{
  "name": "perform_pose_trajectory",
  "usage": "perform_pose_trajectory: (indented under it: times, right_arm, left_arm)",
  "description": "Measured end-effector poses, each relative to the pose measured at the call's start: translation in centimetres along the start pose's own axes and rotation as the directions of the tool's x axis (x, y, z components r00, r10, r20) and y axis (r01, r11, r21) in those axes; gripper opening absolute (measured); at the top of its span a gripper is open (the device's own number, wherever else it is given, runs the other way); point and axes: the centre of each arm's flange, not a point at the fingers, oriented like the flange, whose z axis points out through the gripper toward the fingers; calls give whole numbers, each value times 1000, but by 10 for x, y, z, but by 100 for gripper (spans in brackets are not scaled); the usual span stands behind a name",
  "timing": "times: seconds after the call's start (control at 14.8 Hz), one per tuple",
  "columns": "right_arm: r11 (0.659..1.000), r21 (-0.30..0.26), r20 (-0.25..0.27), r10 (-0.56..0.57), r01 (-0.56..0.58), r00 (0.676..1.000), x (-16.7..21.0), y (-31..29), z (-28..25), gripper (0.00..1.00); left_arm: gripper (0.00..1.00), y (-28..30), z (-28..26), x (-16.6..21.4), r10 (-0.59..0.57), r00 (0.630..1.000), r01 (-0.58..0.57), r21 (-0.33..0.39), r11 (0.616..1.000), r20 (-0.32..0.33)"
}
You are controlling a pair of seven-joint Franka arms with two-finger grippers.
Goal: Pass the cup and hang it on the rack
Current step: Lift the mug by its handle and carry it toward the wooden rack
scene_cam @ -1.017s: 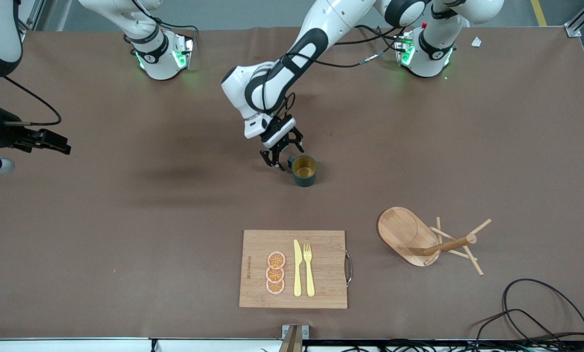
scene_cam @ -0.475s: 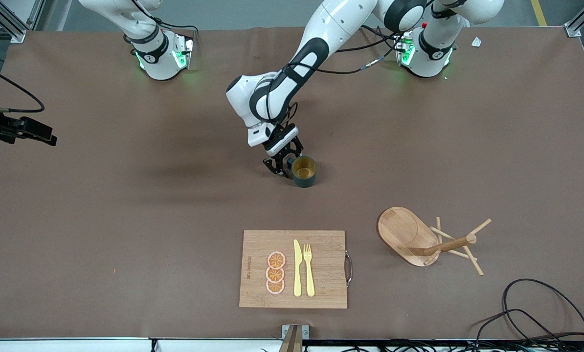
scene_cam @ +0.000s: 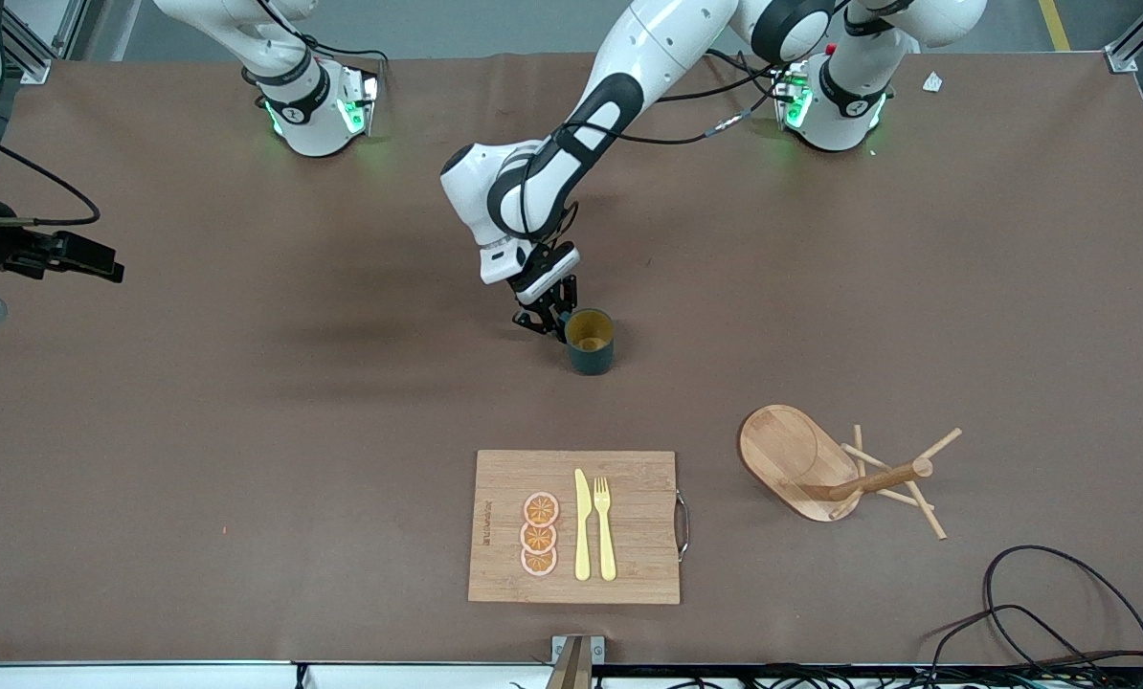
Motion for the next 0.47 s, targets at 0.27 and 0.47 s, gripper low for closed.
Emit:
perform_pose_trajectory:
  times: [0.27, 0.47]
  right_arm:
    - [1000, 2, -17, -3, 3, 1000, -3, -2, -9, 100]
    - [1000, 4, -29, -3, 3, 1000, -19, -2, -29, 100]
  left_arm:
    - [22, 35, -17, 78, -70, 982, 66, 28, 997, 173]
    - [22, 59, -24, 169, -147, 921, 135, 59, 989, 360]
